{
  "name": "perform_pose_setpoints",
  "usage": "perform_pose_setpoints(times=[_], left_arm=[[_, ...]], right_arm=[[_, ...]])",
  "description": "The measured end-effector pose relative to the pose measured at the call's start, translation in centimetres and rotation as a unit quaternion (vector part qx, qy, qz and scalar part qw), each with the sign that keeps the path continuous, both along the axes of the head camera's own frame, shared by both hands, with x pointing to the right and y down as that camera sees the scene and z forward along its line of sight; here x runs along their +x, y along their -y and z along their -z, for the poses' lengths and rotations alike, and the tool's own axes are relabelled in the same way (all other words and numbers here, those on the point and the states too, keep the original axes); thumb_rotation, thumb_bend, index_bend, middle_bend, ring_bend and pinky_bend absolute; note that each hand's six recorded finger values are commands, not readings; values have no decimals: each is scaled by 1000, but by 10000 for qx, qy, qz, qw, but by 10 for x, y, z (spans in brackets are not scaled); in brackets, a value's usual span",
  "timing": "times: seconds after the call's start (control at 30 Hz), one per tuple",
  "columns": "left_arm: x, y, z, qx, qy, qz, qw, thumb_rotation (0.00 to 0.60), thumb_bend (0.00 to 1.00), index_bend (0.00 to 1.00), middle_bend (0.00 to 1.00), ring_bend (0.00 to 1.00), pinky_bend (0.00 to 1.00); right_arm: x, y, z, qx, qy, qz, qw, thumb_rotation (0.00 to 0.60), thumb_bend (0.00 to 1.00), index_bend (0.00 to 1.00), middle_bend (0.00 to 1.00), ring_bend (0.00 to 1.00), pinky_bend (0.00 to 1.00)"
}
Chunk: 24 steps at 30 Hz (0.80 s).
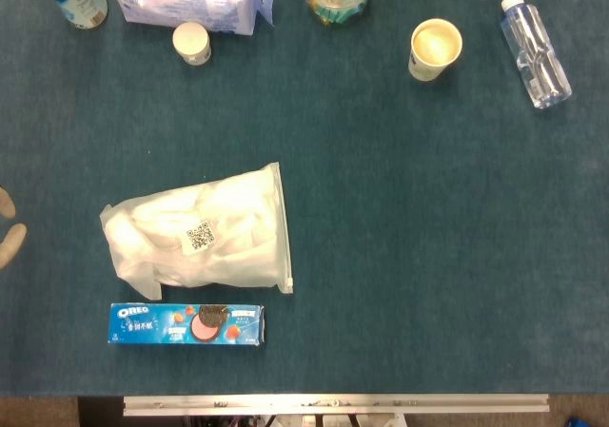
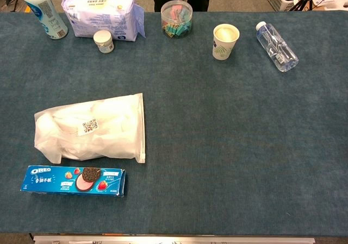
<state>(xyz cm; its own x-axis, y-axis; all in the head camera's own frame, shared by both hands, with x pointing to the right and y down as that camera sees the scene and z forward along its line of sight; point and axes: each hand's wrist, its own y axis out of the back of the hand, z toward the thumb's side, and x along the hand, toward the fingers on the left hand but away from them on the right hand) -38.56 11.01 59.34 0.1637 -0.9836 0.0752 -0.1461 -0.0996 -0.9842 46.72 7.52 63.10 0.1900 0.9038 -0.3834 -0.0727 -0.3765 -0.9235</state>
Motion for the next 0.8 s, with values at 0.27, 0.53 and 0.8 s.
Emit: perform_pose_setpoints(times=[0.27, 0.53, 0.8], left_arm=[[-2, 0, -3, -60, 0, 48, 10000, 600, 219, 551, 498, 392, 482], [3, -5, -9, -218, -63, -47, 9997, 600, 234, 515, 498, 396, 482], [21, -8, -34, -918, 141, -398, 9949, 458, 539, 322, 357, 304, 413]], right_arm=[[0, -1, -3, -36, -32, 14, 10000, 600, 83, 411, 340, 164, 287], [-1, 0, -2, 18, -38, -1, 10000, 600, 83, 411, 340, 164, 287], [-1, 0, 1, 74, -15, -23, 10000, 600, 83, 411, 340, 164, 287]])
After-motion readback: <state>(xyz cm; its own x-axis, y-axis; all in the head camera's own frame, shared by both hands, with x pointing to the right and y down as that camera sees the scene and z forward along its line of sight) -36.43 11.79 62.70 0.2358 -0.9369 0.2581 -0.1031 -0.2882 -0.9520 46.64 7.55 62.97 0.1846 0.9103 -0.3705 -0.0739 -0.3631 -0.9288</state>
